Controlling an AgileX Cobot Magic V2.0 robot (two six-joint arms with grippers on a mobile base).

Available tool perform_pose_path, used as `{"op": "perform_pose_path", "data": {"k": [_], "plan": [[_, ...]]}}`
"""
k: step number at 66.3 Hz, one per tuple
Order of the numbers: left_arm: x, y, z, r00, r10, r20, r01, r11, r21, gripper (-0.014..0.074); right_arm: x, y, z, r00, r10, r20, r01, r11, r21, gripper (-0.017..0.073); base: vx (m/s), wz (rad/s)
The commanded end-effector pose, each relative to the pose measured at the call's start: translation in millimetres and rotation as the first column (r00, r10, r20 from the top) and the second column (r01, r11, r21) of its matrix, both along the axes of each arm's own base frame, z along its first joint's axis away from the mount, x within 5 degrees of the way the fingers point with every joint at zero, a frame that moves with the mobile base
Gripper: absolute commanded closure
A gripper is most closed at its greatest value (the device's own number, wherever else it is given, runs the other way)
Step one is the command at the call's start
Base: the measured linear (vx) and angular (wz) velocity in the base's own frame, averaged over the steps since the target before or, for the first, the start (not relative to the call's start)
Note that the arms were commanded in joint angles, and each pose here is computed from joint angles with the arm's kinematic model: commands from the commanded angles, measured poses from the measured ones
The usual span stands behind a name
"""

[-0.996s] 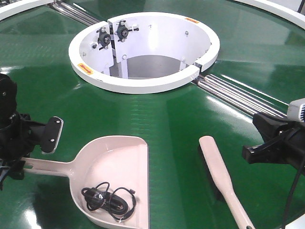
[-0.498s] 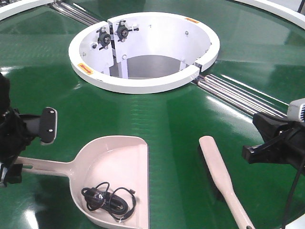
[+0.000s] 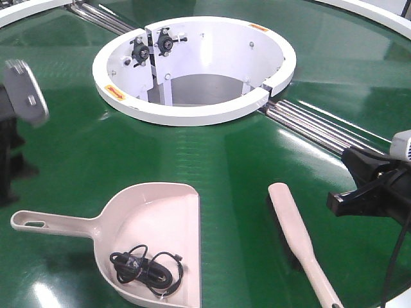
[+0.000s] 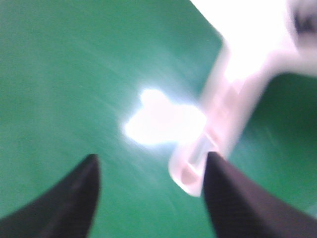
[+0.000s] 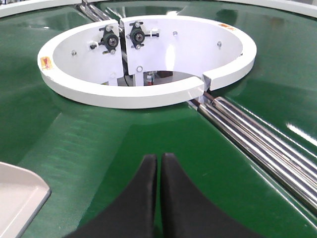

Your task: Clean and inspect green conveyor with broom and dustpan

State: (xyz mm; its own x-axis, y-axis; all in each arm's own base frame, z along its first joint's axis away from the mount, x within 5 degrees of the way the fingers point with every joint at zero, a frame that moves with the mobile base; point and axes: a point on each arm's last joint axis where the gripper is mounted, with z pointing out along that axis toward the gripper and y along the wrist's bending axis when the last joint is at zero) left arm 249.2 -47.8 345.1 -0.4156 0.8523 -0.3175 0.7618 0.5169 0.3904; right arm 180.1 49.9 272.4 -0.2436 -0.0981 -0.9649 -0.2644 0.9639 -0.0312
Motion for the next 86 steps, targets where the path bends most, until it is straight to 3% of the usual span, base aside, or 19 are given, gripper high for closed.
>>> {"op": "perform_pose_path", "data": {"k": [1, 11, 15, 20, 23, 28, 35, 41, 53, 63, 86], "plan": [[-3.3, -2.6, 44.9, 0.965, 0.136, 0.224, -0.097, 0.979, -0.177, 0.0372, 2.9, -1.1, 25.9, 0.989, -0.019, 0.146, 0.013, 0.999, 0.036, 0.0567, 0.00, 0.00], [-11.5, -1.8, 76.9, 0.892, 0.265, 0.366, -0.129, 0.926, -0.356, 0.0619, -2.4, -3.0, 47.9, 0.973, -0.029, 0.230, 0.013, 0.997, 0.070, 0.0564, 0.00, 0.00], [-15.3, -1.5, 84.9, 0.865, 0.326, 0.382, -0.142, 0.888, -0.437, 0.0619, -5.4, -4.2, 55.4, 0.968, -0.040, 0.247, 0.016, 0.995, 0.100, 0.0564, 0.00, 0.00], [-21.0, -1.2, 94.4, 0.830, 0.406, 0.382, -0.152, 0.823, -0.547, 0.0617, -9.8, -5.5, 59.9, 0.968, -0.047, 0.248, 0.016, 0.992, 0.125, 0.0564, 0.00, 0.00], [-25.1, -1.2, 97.6, 0.816, 0.432, 0.384, -0.143, 0.794, -0.590, 0.0618, -11.5, -5.8, 59.3, 0.971, -0.046, 0.235, 0.015, 0.991, 0.131, 0.0564, 0.00, 0.00], [-34.8, -1.3, 98.1, 0.797, 0.455, 0.398, -0.106, 0.754, -0.648, 0.0618, -13.3, -5.3, 56.5, 0.979, -0.034, 0.200, 0.010, 0.992, 0.122, 0.0564, 0.00, 0.00], [-52.7, 0.4, 80.6, 0.766, 0.499, 0.405, -0.057, 0.681, -0.730, 0.0618, -13.4, -5.0, 54.5, 0.983, -0.029, 0.182, 0.008, 0.993, 0.117, 0.0564, 0.00, 0.00], [-68.4, 4.2, 52.1, 0.746, 0.525, 0.409, -0.041, 0.650, -0.759, 0.0618, -13.4, -5.1, 55.4, 0.981, -0.031, 0.192, 0.009, 0.993, 0.116, 0.0564, 0.00, 0.00], [-97.8, 13.2, 7.2, 0.711, 0.559, 0.427, -0.033, 0.633, -0.773, 0.0618, -13.4, -5.0, 54.6, 0.983, -0.029, 0.183, 0.008, 0.993, 0.114, 0.0564, 0.00, 0.00], [-112.7, 16.4, 4.9, 0.695, 0.563, 0.448, -0.006, 0.627, -0.779, 0.0618, -13.4, -5.0, 54.6, 0.983, -0.029, 0.183, 0.008, 0.993, 0.114, 0.0564, 0.00, 0.00], [-114.5, 16.6, 5.6, 0.694, 0.562, 0.450, -0.003, 0.627, -0.779, 0.0617, -13.4, -5.0, 54.6, 0.983, -0.029, 0.183, 0.008, 0.993, 0.114, 0.0564, 0.00, 0.00]]}}
